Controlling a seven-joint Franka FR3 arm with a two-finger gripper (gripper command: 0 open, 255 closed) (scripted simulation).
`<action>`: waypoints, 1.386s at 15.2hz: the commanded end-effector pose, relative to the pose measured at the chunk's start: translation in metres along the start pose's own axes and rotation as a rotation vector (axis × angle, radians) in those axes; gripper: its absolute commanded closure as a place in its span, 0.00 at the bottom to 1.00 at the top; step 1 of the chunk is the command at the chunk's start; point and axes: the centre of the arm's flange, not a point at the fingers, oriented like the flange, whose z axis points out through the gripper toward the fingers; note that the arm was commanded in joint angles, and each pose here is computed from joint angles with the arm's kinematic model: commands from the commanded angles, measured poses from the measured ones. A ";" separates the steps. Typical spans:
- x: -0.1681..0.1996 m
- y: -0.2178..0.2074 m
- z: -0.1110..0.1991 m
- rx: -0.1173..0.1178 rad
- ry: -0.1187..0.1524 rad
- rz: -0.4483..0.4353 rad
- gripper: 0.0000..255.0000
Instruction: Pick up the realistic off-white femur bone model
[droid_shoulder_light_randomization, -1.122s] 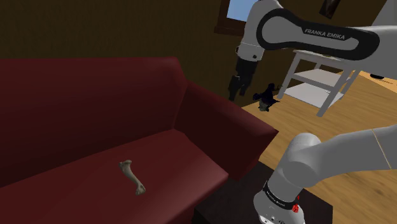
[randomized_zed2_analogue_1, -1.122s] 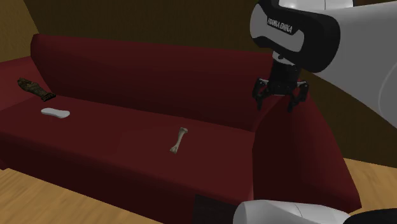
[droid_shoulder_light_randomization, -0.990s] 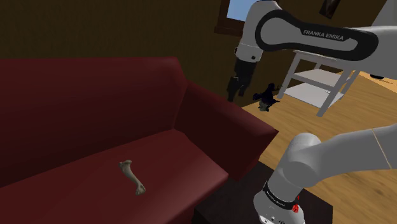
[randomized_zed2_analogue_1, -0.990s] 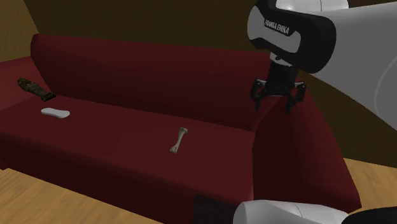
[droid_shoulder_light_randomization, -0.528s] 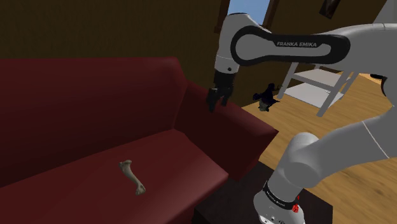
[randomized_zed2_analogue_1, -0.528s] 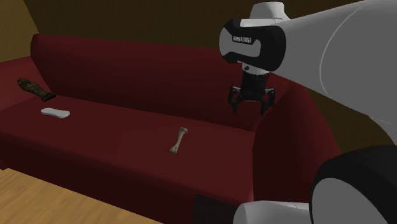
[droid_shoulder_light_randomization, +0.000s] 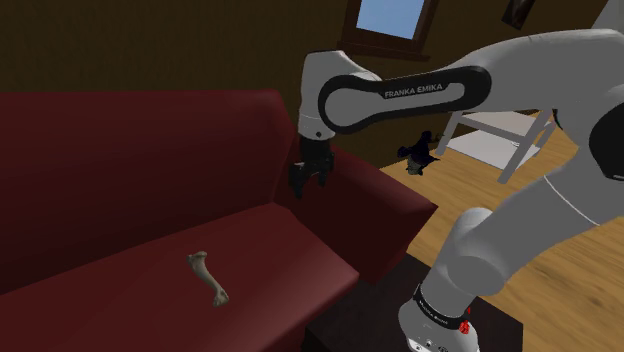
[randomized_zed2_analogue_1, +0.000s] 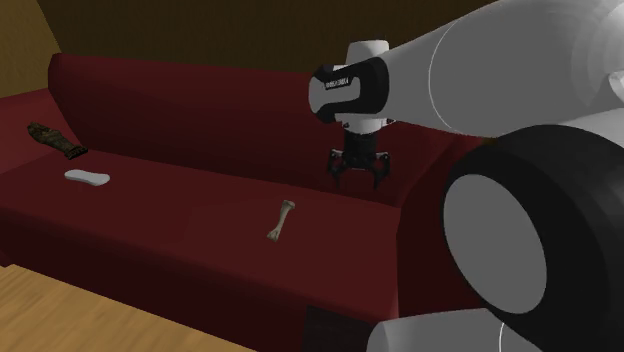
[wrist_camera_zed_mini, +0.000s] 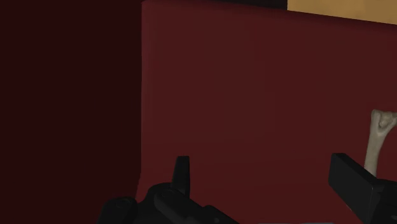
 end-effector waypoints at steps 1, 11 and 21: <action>0.013 -0.021 0.013 -0.003 -0.007 0.002 0.00; 0.073 -0.119 0.087 -0.024 -0.044 0.011 0.00; 0.132 -0.215 0.166 -0.045 -0.081 0.019 0.00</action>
